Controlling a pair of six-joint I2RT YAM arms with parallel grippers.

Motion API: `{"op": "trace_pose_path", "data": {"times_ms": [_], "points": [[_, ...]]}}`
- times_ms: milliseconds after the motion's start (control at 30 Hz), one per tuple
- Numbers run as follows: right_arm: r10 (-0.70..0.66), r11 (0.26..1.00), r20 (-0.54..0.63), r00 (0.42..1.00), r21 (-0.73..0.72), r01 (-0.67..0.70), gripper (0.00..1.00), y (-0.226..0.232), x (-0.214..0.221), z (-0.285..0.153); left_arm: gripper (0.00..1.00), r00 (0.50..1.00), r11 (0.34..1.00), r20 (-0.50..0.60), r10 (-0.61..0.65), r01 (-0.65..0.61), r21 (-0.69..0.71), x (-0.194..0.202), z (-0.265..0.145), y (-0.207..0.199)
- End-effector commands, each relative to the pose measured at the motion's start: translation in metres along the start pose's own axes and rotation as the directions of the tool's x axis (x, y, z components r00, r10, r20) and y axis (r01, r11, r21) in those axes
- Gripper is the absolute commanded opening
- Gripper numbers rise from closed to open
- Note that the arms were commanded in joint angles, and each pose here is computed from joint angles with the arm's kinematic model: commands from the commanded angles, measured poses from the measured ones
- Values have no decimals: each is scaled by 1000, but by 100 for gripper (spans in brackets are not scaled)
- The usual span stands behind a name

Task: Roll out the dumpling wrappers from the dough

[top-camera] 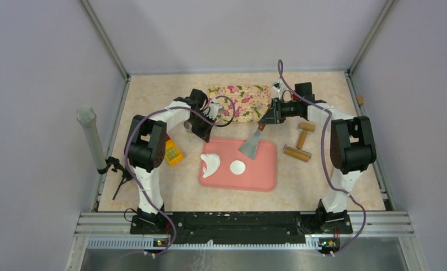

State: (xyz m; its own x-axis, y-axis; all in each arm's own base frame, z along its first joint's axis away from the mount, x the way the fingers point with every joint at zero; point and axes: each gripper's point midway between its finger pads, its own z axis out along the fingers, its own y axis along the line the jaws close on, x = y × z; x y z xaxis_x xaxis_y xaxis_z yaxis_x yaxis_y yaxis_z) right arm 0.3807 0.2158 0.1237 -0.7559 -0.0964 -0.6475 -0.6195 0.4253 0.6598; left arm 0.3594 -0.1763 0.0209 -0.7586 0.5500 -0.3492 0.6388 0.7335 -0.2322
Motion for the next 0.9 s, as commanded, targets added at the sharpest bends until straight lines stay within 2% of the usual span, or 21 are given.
{"op": "trace_pose_path", "data": {"times_ms": [0, 400, 867], "points": [[55, 998, -76, 996, -10, -56, 0, -13, 25, 16, 0, 998, 997, -60, -4, -1, -77, 15, 29, 21], [128, 987, -156, 979, -77, -141, 0, -6, 47, 29, 0, 998, 997, -63, -7, 1, -83, 15, 30, 23], [129, 963, -108, 986, -225, -151, 0, 30, 21, 19, 0, 998, 997, -64, -2, -3, -81, 15, 30, 21]]}}
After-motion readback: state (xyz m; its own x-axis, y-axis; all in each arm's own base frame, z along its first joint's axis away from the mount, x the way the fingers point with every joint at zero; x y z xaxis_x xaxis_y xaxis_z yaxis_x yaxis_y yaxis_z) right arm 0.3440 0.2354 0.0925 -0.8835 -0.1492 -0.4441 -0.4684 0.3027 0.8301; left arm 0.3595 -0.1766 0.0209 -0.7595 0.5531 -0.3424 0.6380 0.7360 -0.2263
